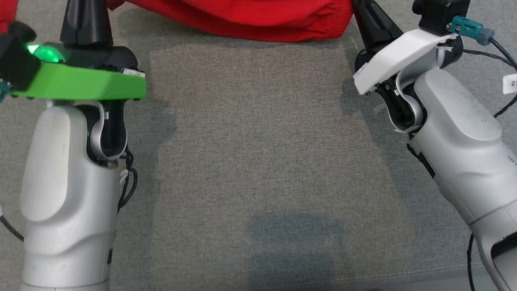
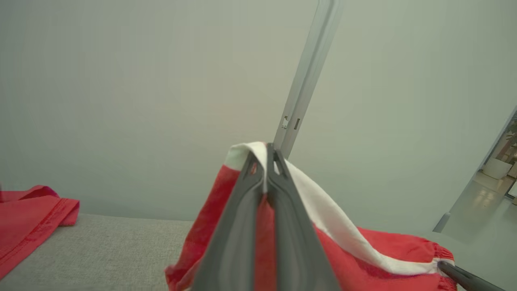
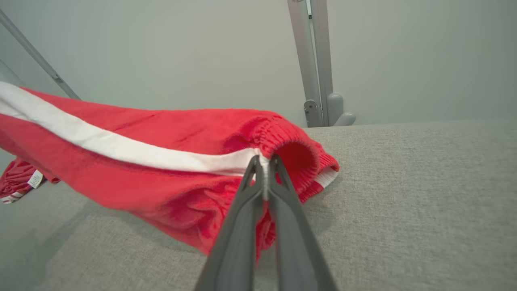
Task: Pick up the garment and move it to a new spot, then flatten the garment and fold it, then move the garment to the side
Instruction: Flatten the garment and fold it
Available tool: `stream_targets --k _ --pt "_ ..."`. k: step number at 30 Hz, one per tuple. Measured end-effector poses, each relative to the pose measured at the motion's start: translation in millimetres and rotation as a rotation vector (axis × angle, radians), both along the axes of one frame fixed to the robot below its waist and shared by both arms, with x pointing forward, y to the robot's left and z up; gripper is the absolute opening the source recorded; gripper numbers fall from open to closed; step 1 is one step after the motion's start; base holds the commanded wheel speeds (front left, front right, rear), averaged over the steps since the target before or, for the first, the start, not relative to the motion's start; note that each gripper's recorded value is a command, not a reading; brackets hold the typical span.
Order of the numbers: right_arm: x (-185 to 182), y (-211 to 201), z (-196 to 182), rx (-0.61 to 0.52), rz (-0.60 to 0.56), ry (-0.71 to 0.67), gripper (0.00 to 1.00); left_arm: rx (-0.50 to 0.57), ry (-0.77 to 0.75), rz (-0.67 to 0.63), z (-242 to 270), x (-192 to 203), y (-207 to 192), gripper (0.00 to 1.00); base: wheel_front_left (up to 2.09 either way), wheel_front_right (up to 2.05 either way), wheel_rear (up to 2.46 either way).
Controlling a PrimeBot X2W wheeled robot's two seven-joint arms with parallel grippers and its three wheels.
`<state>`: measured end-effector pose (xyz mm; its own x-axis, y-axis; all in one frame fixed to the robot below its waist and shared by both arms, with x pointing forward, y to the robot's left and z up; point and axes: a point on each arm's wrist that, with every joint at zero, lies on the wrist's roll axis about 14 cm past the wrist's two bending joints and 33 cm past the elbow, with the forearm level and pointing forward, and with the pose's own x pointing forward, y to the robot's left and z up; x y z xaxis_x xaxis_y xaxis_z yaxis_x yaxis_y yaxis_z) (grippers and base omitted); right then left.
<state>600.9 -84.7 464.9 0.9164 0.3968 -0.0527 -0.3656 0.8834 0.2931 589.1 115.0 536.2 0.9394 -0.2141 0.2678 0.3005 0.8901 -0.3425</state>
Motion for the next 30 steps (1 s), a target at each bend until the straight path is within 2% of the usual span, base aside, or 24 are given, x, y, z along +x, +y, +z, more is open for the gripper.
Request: stream_targets --k 5,12,19,25,30 --pt "-18 -20 -1 -0.011 -0.003 -0.02 0.0 -0.058 -0.053 0.045 15 -26 16 0.0 0.0 0.0 0.0" --pt "-72 -24 5 0.069 -0.009 -0.046 0.0 -0.121 0.007 0.13 0 -86 43 0.0 0.0 0.0 0.0" --pt "-135 -35 16 0.256 -0.115 -0.025 0.0 -0.187 0.039 0.149 5 -146 50 0.0 0.0 0.0 0.0" --pt "-200 -35 26 0.35 -0.162 -0.006 0.0 -0.188 0.029 0.163 19 -199 54 0.0 0.0 0.0 0.0" --pt "-241 -36 37 0.351 -0.155 -0.017 0.0 -0.174 -0.02 0.175 39 -232 57 0.0 0.0 0.0 0.0"
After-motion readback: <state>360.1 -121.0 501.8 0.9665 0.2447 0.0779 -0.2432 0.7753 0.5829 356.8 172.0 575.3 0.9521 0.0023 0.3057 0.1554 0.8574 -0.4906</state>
